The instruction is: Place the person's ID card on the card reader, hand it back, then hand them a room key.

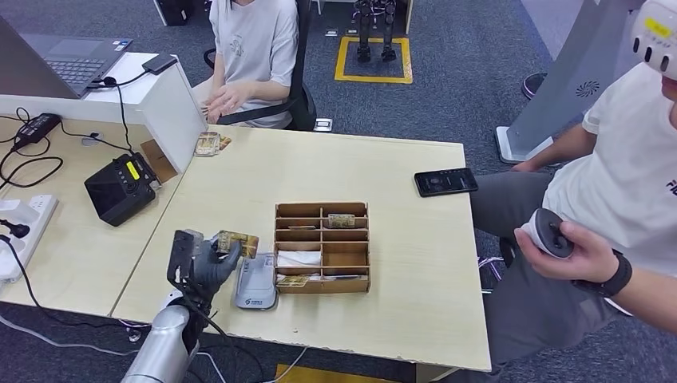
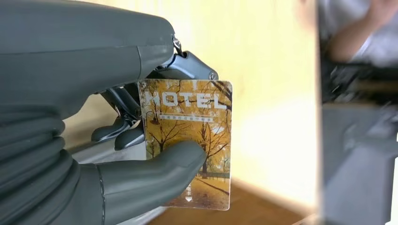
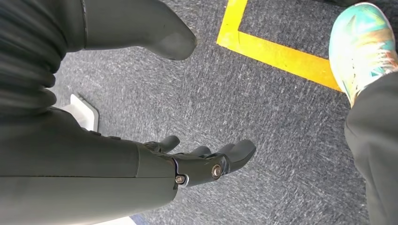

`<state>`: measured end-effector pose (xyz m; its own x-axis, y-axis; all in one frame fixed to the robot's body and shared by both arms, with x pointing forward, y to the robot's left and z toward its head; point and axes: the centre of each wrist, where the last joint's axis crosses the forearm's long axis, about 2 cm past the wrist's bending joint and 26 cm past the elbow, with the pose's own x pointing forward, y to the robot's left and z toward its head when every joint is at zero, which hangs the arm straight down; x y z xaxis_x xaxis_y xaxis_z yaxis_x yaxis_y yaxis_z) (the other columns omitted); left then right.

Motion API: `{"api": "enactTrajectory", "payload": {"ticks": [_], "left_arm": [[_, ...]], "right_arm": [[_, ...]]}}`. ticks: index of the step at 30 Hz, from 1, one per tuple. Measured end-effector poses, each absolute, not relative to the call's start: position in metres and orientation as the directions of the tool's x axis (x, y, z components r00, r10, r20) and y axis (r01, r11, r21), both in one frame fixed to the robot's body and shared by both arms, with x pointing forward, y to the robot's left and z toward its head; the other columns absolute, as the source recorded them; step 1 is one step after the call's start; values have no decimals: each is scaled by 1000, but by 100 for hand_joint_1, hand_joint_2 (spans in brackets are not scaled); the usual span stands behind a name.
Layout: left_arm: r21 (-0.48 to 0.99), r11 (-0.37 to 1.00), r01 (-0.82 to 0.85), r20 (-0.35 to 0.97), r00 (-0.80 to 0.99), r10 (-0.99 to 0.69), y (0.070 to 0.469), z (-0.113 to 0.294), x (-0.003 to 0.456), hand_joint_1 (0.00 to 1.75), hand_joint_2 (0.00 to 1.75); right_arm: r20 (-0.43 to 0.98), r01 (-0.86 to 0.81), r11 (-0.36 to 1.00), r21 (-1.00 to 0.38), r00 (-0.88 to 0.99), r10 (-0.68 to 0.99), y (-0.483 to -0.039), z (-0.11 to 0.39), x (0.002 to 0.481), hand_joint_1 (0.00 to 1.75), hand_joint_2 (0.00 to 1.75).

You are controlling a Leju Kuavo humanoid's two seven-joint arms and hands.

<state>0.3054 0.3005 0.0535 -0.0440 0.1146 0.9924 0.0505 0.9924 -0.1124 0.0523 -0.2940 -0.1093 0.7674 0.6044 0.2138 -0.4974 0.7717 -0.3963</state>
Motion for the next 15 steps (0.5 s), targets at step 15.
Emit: {"api": "enactTrajectory", "payload": {"ticks": [15], "left_arm": [[-240, 947, -215, 920, -362, 151, 370, 139, 357, 175, 175]], "right_arm": [[208, -531, 749, -396, 743, 637, -293, -109, 55, 0, 175]]}}
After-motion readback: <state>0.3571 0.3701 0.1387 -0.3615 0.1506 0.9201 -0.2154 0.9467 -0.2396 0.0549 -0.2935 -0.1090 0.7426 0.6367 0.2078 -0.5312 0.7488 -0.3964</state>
